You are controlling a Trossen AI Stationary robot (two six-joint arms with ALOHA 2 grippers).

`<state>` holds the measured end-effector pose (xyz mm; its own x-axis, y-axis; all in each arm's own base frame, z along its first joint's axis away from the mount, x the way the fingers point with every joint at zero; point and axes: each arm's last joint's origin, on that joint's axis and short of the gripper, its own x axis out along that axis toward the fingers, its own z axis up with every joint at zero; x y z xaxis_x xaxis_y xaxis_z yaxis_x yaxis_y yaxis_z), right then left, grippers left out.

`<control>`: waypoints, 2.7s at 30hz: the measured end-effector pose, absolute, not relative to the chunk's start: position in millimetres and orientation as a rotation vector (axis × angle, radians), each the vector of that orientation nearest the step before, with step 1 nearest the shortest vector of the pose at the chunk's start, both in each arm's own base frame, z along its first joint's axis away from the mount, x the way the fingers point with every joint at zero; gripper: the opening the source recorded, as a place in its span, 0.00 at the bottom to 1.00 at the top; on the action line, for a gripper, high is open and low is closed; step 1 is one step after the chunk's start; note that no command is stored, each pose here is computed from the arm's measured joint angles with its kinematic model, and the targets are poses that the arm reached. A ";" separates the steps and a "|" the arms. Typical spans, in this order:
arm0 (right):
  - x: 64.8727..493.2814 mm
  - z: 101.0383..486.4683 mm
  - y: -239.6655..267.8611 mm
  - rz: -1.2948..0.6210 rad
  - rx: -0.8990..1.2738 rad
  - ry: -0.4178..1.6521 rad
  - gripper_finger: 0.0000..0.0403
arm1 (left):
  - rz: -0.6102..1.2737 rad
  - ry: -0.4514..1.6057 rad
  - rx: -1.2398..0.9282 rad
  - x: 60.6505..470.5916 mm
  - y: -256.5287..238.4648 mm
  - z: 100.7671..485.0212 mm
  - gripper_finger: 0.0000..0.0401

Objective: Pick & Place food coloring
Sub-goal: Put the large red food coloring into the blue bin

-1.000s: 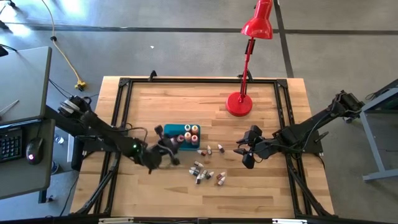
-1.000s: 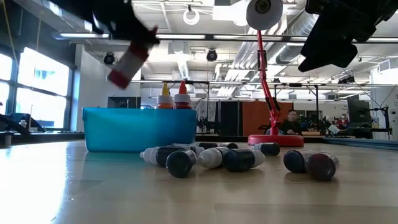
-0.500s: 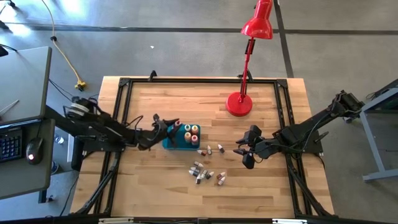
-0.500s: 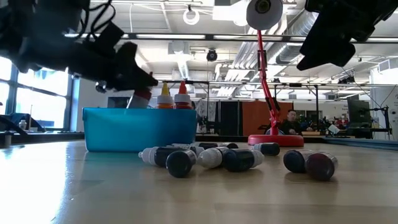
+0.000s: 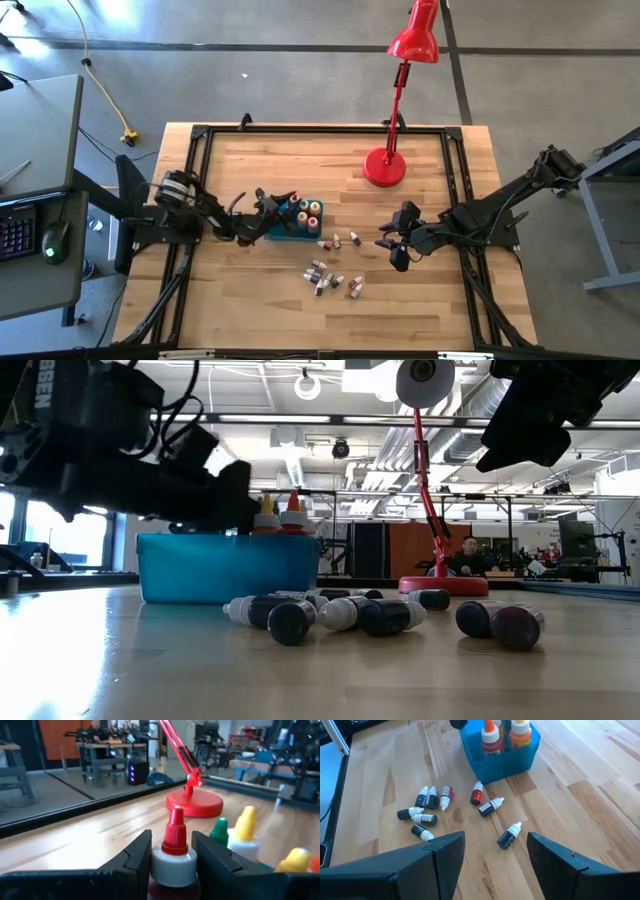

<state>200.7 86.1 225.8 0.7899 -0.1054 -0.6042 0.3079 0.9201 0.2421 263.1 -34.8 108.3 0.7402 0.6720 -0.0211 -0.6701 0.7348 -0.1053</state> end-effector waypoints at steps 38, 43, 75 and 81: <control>201.4 226.6 86.5 -0.223 0.347 0.612 0.52 | 0.832 -0.005 -0.104 274.7 -36.1 101.7 0.36; 201.4 226.6 86.5 -0.223 0.347 0.612 0.52 | 0.844 -0.006 -0.100 274.3 -36.1 101.8 0.45; 201.8 227.1 86.6 -0.221 0.350 0.607 0.52 | 0.668 0.059 0.030 223.5 -122.5 164.1 0.04; 201.9 227.2 86.4 -0.227 0.349 0.603 0.52 | 0.703 0.182 -0.069 219.7 -107.7 133.3 0.04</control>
